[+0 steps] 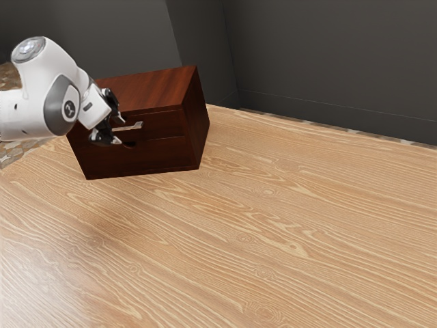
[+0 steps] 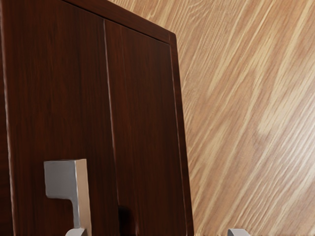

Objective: Pull the drawer handle with one arm to open the drawer

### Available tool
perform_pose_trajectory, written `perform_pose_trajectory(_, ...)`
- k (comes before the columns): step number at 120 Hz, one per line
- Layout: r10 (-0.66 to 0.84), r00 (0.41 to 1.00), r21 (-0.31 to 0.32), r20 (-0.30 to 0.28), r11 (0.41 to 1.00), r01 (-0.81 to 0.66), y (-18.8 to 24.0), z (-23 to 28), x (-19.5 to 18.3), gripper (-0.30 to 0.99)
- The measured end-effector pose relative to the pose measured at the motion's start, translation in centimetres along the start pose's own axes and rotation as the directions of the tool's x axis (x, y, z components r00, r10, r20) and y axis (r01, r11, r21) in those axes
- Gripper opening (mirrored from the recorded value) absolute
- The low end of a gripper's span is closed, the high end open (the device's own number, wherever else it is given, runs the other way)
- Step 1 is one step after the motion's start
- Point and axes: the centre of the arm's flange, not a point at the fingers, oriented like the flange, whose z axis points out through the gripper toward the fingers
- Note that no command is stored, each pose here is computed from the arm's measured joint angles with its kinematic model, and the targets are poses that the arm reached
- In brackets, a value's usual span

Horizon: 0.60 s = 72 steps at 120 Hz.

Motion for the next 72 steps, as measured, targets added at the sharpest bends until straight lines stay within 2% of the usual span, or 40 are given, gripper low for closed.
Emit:
perform_pose_trajectory(20,-0.016,1.0,-0.003,0.012,1.0,0.016,-0.6,1.5,-1.1,0.34)
perform_pose_trajectory(72,-0.031,0.999,0.047,0.007,0.998,0.031,-2.4,2.9,-1.4,0.31)
